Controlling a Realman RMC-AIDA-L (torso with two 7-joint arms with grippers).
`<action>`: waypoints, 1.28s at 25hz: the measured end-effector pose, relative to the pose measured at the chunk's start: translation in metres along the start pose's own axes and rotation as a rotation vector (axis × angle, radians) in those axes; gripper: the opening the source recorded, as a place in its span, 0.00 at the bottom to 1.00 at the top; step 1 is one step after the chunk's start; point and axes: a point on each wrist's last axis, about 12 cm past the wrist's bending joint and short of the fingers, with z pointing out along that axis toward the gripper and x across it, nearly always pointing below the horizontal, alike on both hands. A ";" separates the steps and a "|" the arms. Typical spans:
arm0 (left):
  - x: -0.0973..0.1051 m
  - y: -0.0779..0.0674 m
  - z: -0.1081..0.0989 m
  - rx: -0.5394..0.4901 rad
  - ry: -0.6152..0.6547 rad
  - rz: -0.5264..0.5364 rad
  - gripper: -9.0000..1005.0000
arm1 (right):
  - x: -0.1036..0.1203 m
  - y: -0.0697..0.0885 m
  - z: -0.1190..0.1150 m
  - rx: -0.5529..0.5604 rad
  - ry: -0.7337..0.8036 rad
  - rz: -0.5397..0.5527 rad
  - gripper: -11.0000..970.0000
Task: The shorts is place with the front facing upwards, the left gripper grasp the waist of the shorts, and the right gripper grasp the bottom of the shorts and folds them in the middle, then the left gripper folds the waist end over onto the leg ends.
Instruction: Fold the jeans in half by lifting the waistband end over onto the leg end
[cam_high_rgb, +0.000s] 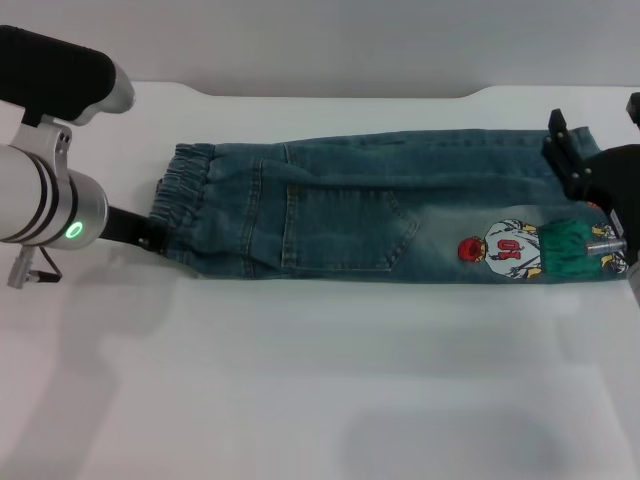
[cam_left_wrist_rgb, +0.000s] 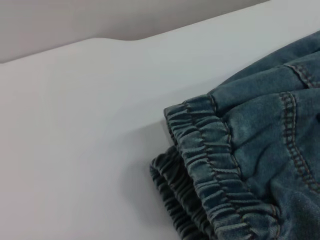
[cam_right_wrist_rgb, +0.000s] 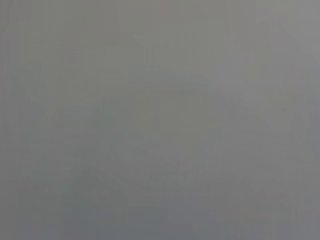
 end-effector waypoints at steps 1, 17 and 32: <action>0.000 0.000 -0.001 0.000 -0.002 0.001 0.11 | 0.000 0.000 0.000 -0.001 0.001 0.000 0.85; -0.011 -0.004 -0.031 -0.006 -0.083 0.015 0.04 | 0.013 0.021 0.027 -0.124 0.148 0.002 0.85; -0.023 -0.011 -0.061 -0.015 -0.117 0.059 0.04 | 0.023 0.025 0.037 -0.157 0.169 0.131 0.46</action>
